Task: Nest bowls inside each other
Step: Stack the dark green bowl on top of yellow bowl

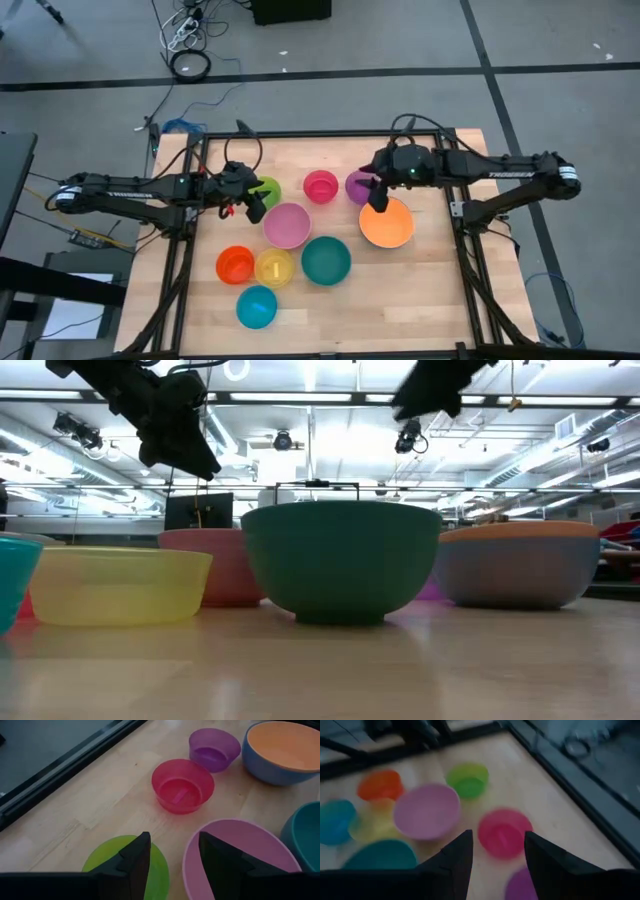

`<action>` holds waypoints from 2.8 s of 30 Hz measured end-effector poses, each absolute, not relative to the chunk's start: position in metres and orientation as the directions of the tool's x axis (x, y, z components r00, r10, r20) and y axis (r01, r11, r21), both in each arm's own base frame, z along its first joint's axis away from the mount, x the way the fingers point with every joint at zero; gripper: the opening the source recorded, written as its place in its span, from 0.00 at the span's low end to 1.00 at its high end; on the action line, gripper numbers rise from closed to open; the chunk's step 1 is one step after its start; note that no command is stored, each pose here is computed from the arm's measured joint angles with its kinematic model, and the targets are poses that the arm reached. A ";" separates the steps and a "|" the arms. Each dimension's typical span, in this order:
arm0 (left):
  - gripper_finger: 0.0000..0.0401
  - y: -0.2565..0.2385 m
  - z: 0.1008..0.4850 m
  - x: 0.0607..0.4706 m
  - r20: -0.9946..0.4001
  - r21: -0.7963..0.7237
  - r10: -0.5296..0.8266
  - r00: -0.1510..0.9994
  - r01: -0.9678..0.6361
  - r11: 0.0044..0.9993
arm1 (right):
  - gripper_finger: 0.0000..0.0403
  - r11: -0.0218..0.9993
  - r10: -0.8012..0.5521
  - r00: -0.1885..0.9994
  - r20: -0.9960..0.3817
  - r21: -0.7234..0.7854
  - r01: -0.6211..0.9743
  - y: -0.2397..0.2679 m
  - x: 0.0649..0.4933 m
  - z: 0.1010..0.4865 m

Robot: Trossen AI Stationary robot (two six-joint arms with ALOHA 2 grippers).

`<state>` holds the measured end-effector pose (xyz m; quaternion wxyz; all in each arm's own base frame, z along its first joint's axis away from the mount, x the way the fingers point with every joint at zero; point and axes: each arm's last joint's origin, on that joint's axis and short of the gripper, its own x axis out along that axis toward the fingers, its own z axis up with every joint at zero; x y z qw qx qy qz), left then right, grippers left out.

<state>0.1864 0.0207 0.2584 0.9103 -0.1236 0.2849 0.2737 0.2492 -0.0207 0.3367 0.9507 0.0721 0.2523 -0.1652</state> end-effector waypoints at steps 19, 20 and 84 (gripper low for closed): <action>0.44 0.019 0.257 0.186 -0.602 -0.069 0.383 0.701 -0.523 0.849 | 0.42 0.941 -0.026 0.746 -0.666 0.237 0.244 0.015 0.305 0.277; 0.44 0.019 0.257 0.187 -0.602 -0.068 0.383 0.700 -0.523 0.849 | 0.43 0.940 -0.012 0.722 -0.692 0.238 0.244 0.018 0.311 0.266; 0.44 0.019 0.258 0.187 -0.596 -0.075 0.383 0.706 -0.524 0.848 | 0.00 0.858 -0.203 0.292 -0.934 -0.026 0.512 0.000 0.231 0.297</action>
